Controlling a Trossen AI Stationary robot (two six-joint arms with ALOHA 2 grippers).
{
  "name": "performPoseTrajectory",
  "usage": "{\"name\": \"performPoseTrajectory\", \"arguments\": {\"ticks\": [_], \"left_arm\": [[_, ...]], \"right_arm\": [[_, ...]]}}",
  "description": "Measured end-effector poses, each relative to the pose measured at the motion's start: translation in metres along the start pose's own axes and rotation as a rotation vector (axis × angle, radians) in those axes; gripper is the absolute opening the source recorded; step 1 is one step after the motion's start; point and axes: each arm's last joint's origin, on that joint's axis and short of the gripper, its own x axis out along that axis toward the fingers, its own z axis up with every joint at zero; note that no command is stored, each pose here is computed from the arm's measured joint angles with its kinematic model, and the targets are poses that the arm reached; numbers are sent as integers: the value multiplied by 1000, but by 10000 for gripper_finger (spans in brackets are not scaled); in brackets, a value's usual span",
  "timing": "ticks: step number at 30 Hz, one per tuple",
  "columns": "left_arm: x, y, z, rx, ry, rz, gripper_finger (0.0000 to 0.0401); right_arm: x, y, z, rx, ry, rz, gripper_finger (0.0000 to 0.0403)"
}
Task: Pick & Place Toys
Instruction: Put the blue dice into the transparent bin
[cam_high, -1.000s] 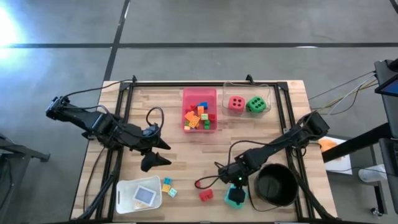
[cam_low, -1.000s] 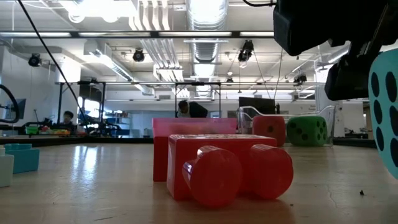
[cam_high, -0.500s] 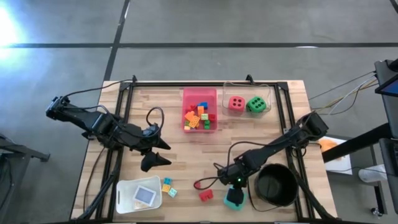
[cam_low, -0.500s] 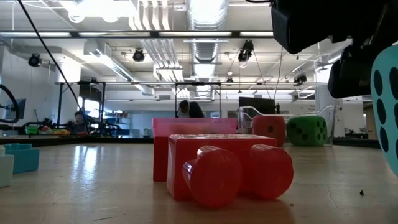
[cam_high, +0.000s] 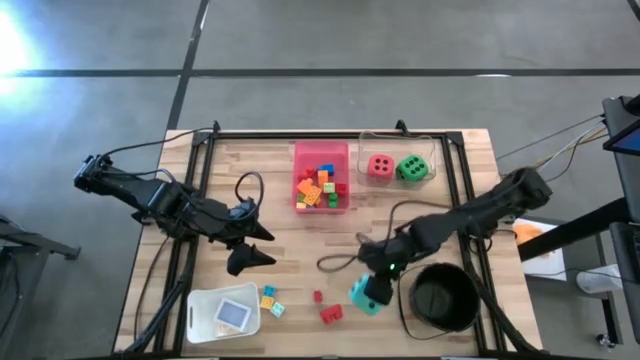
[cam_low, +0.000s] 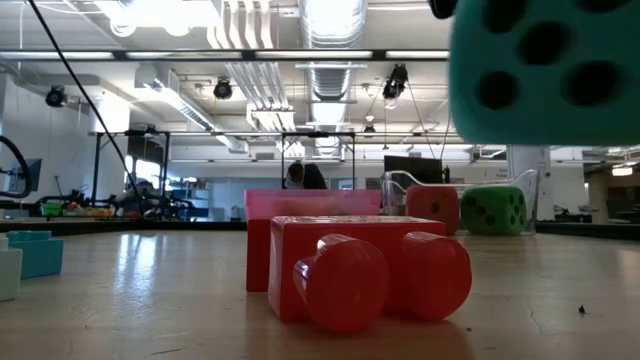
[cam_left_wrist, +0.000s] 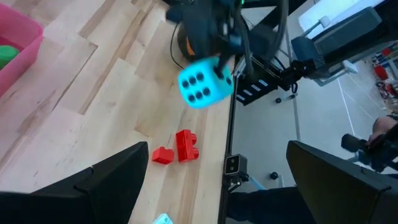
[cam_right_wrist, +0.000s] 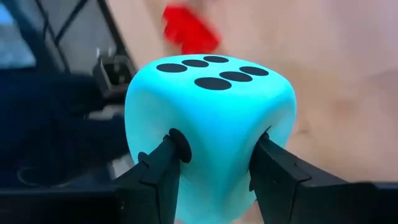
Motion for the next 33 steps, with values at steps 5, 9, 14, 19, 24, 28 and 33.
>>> {"name": "performPoseTrajectory", "arguments": {"ticks": [5, 9, 14, 19, 24, 28, 33], "left_arm": [[0, 0, 0, -9, -4, -4, 388], [0, -1, 1, -10, -6, -5, 388], [0, -1, 1, -15, -6, -6, 388], [0, 0, 1, -38, -7, -4, 388], [0, 0, 1, -66, -8, -2, 388], [0, 0, 1, -86, -14, 5, 388], [0, 1, 1, -98, -25, 15, 388]], "right_arm": [[-44, -13, 6, 48, -138, -40, 132], [-78, -30, 13, 74, -261, -93, 115], [-117, -52, 23, 96, -405, -124, 100], [-148, -74, 33, 119, -516, -143, 73], [-164, -95, 39, 151, -545, -201, 38], [-169, -108, 43, 164, -544, -245, 33], [-174, -120, 49, 198, -555, -276, 14]]}}
